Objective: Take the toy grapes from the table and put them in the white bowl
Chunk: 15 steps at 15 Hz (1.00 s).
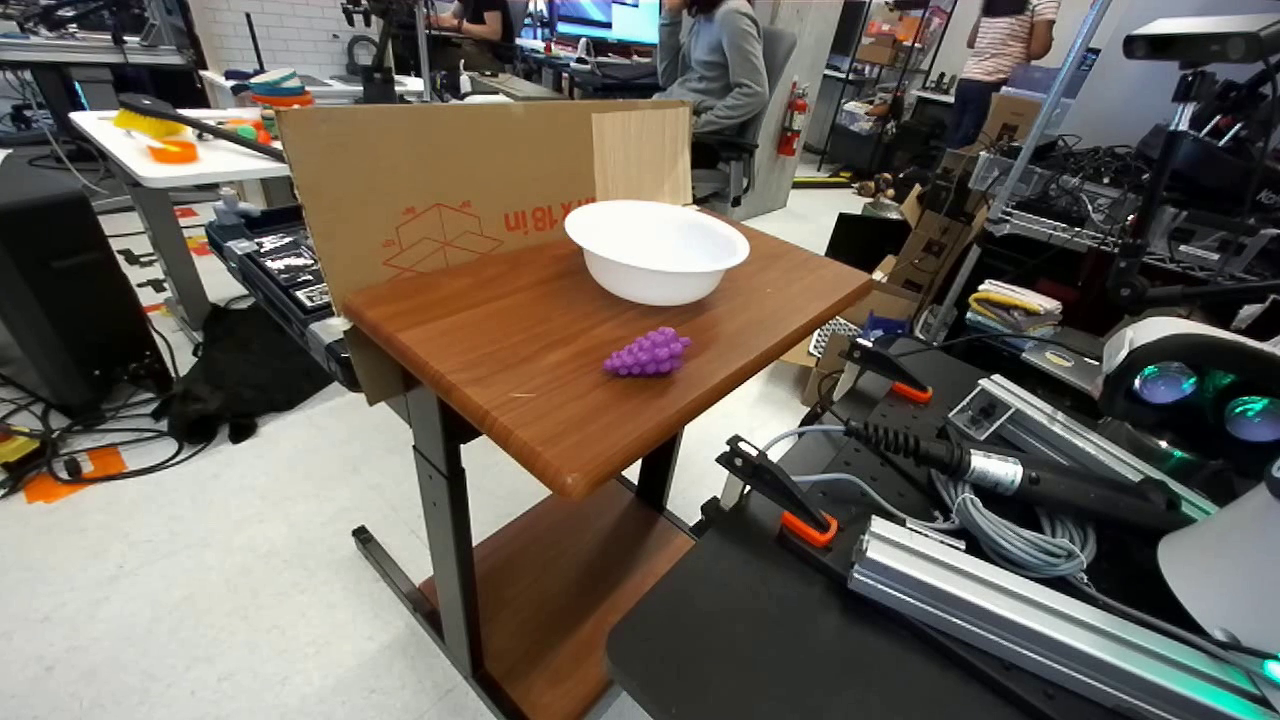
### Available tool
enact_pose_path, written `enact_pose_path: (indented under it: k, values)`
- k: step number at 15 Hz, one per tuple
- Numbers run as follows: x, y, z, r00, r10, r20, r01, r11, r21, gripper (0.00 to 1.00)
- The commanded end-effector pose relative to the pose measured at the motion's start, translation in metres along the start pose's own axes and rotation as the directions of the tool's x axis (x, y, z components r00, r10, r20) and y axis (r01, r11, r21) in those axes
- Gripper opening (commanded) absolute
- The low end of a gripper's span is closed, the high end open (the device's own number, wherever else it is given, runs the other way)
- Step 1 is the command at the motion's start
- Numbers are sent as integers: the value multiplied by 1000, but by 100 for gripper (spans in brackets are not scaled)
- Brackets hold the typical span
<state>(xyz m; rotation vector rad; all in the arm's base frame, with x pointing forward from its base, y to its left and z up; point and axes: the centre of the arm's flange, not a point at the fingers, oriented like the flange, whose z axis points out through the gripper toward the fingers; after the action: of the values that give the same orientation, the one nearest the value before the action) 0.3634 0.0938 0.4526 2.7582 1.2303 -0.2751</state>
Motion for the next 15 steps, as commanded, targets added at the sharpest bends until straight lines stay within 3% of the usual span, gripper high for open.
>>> enact_pose_path:
  k: [1, 6, 7, 11, 15]
  values:
    - [38, 41, 22, 980, 187, -71, -186, 982, 23, 100]
    - [54, 61, 52, 927, 340, -157, -341, 940, 21, 100]
    - [45, 54, 49, 951, 285, -117, -285, 958, 15, 100]
    - [50, 57, 54, 938, 321, -130, -321, 947, 18, 100]
    - [69, 49, 59, 986, 167, 29, -167, 986, -2, 100]
